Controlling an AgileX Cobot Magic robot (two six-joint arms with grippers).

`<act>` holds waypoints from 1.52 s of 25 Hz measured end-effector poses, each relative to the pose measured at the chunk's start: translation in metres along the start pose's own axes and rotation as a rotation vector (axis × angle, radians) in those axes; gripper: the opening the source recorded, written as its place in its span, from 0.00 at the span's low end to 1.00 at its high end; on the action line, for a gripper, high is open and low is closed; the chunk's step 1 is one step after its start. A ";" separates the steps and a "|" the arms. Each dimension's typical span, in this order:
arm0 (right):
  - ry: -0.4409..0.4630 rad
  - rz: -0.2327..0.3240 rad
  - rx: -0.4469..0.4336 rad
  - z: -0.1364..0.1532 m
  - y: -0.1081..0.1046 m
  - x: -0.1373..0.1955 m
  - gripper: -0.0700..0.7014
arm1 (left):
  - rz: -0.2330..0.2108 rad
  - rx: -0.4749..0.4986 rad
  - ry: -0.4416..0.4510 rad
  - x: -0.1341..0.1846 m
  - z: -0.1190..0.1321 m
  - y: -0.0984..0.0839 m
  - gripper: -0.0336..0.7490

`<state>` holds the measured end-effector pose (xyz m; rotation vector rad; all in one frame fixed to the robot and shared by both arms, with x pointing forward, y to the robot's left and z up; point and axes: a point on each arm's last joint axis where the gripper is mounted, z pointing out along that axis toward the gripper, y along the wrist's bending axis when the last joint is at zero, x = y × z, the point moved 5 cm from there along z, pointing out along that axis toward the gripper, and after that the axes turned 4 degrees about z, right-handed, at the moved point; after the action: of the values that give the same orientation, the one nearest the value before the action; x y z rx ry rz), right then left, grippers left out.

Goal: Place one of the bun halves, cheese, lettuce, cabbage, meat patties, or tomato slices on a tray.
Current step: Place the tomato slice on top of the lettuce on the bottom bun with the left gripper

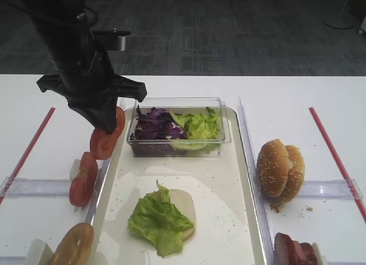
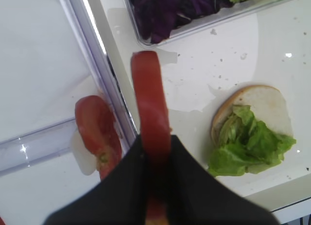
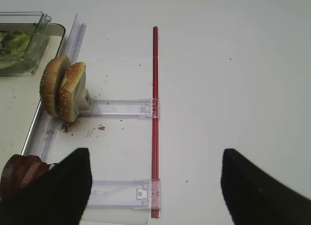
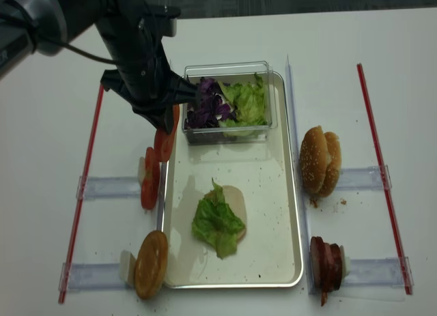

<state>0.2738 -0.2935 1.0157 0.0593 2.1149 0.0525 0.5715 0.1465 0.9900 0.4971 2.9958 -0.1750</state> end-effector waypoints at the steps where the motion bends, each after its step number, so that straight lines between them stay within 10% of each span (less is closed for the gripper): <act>1: 0.000 0.000 0.000 0.000 0.000 0.000 0.83 | 0.001 0.002 0.000 0.000 0.000 0.000 0.10; 22: 0.000 0.000 0.000 0.000 0.000 0.000 0.83 | 0.088 0.374 -0.023 -0.001 -0.009 -0.052 0.10; 38: 0.000 0.000 0.000 0.000 0.000 0.000 0.83 | 0.037 0.656 -0.065 -0.007 -0.029 -0.086 0.10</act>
<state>0.2738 -0.2935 1.0157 0.0593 2.1149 0.0525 0.5471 0.0670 1.0275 0.5756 2.8033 -1.1595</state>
